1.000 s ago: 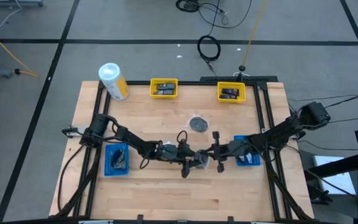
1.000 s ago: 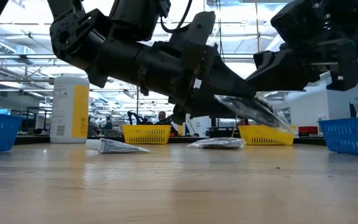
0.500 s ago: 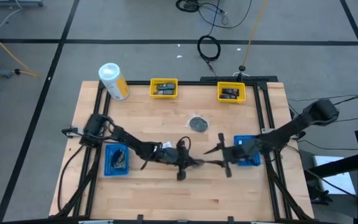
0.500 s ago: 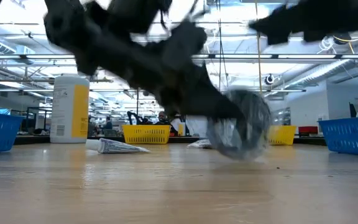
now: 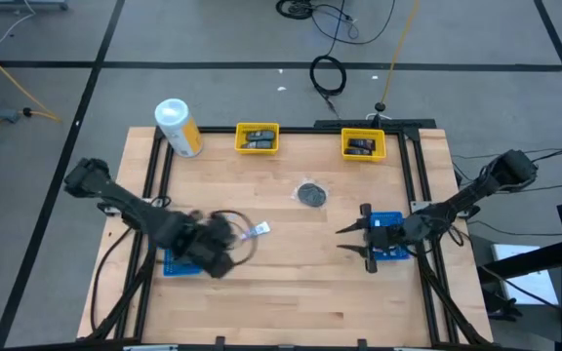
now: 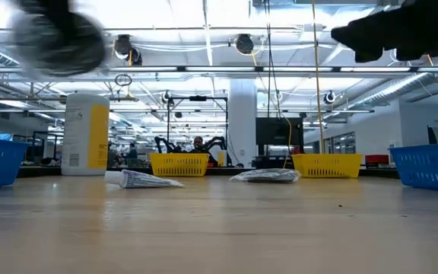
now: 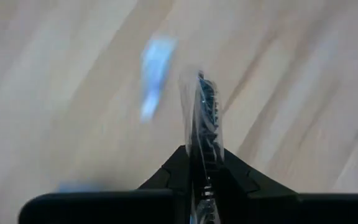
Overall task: Pick & Place Travel size toiletries
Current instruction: Put the black hairbrush into the left blue bin
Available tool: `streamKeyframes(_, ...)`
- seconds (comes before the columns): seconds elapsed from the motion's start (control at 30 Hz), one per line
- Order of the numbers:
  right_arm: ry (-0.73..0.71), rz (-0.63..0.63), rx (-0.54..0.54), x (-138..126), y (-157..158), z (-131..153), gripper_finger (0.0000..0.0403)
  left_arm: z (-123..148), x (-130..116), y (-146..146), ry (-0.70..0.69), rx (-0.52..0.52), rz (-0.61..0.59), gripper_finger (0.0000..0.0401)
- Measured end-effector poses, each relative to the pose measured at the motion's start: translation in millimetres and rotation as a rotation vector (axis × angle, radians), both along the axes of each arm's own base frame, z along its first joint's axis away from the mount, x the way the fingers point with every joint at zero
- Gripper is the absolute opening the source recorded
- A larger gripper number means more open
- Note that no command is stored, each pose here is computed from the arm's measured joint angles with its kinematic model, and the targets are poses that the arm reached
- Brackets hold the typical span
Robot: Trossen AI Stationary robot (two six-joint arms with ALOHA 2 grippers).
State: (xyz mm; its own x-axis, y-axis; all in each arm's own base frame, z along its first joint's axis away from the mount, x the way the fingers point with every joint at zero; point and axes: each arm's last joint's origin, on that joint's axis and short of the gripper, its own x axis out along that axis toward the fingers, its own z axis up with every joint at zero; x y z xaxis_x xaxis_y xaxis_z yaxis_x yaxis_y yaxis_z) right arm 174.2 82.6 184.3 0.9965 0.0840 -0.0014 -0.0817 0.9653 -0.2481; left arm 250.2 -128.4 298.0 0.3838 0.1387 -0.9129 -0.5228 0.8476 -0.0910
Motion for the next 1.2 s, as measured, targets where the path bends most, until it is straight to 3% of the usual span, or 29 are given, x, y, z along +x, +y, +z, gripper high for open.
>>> streamKeyframes(0.13, -0.08, -0.005, 0.046, -7.1, -5.3, -1.5, 0.0153, 0.2, -40.4, -3.4, 0.215, -0.051, 0.286, 0.0028)
streamKeyframes(0.27, -0.104, -0.005, 0.057, -9.0, -6.3, -1.2, 0.0155, -13.2, -66.0, -6.9, 0.371, 0.002, 0.498, 0.0013)
streamKeyframes(0.37, -0.106, -0.006, 0.055, -9.0, -6.4, -1.1, 0.0154, -29.1, -70.4, -9.1, 0.394, -0.007, 0.567, 0.0021)
streamKeyframes(0.63, -0.108, -0.019, 0.062, -8.0, -8.6, -0.9, 0.0148, -66.0, -74.7, 4.1, 0.511, -0.006, 0.745, 0.0099)
streamKeyframes(0.73, -0.107, -0.019, 0.063, -8.0, -8.6, -0.9, 0.015, -75.1, -78.6, 10.4, 0.606, -0.013, 0.777, 0.0126)
streamKeyframes(1.0, -0.107, -0.019, 0.063, -8.0, -8.6, -1.0, 0.0144, -79.4, -76.1, 18.3, 0.64, -0.019, 0.738, 0.0201)
streamKeyframes(1.1, -0.107, -0.019, 0.063, -8.0, -8.6, -1.0, 0.0144, -74.4, -73.2, 17.9, 0.63, -0.027, 0.703, 0.0202)
streamKeyframes(1.2, -0.106, -0.019, 0.062, -8.0, -8.6, -1.0, 0.0143, -70.2, -68.1, 16.8, 0.531, -0.031, 0.686, 0.0184)
